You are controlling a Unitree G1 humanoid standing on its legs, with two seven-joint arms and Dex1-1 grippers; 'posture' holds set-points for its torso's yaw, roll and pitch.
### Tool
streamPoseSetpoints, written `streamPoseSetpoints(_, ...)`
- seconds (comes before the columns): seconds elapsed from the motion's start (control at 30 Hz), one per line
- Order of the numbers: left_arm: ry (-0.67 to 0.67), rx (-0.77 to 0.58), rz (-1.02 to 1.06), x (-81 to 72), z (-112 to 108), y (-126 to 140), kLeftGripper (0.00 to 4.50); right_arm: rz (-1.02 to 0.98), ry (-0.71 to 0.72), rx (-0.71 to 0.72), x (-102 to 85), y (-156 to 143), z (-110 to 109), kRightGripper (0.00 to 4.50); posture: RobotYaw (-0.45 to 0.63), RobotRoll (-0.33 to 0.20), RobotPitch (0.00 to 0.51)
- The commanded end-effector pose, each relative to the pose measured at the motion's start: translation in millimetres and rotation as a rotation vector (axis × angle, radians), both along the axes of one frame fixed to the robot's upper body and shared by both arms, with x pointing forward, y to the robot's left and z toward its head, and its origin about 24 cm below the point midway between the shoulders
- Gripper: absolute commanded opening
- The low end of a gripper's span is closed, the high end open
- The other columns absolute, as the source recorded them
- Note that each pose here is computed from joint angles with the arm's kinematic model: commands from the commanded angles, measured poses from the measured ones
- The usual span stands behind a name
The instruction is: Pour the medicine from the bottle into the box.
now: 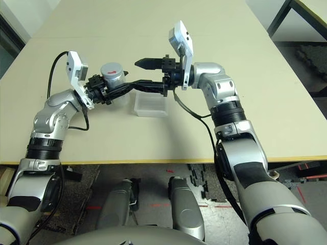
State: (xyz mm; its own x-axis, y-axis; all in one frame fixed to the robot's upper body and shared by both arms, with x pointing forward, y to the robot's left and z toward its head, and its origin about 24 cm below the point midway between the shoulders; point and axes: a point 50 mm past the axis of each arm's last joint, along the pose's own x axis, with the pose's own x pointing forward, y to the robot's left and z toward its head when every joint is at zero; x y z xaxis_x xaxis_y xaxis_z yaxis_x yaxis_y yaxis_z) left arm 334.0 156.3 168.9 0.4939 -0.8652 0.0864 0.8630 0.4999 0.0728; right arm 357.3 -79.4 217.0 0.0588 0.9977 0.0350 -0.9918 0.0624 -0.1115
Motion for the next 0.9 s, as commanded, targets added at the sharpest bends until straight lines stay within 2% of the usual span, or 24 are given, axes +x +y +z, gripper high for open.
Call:
streamPoseSetpoints(0.03, -0.010, 0.018, -0.021, 0.5, -1, -4, 2.64, 0.004, -0.012, -0.016, 2.0, 7, 3, 4.50, -0.06, 0.000, 0.151)
streamPoseSetpoints(0.63, -0.015, 0.037, -0.039, 1.1, -3, -8, 2.64, 0.027, -0.027, -0.021, 5.5, 30, 2, 4.50, -0.05, 0.000, 0.152)
streamPoseSetpoints(0.73, -0.015, 0.039, -0.040, 1.1, -3, -8, 2.64, 0.027, -0.030, -0.021, 5.8, 31, 1, 3.93, -0.05, 0.000, 0.153)
streamPoseSetpoints(0.83, -0.015, 0.040, -0.041, 1.0, -3, -9, 2.64, 0.028, -0.038, -0.024, 5.9, 32, 1, 2.79, -0.05, 0.000, 0.153)
streamPoseSetpoints(0.87, -0.015, 0.041, -0.042, 0.9, -3, -9, 2.64, 0.028, -0.040, -0.023, 5.9, 32, 1, 2.57, -0.05, 0.000, 0.153)
streamPoseSetpoints(0.9, -0.015, 0.041, -0.044, 0.8, -3, -9, 2.64, 0.028, -0.041, -0.022, 6.0, 32, 2, 2.57, -0.05, 0.000, 0.153)
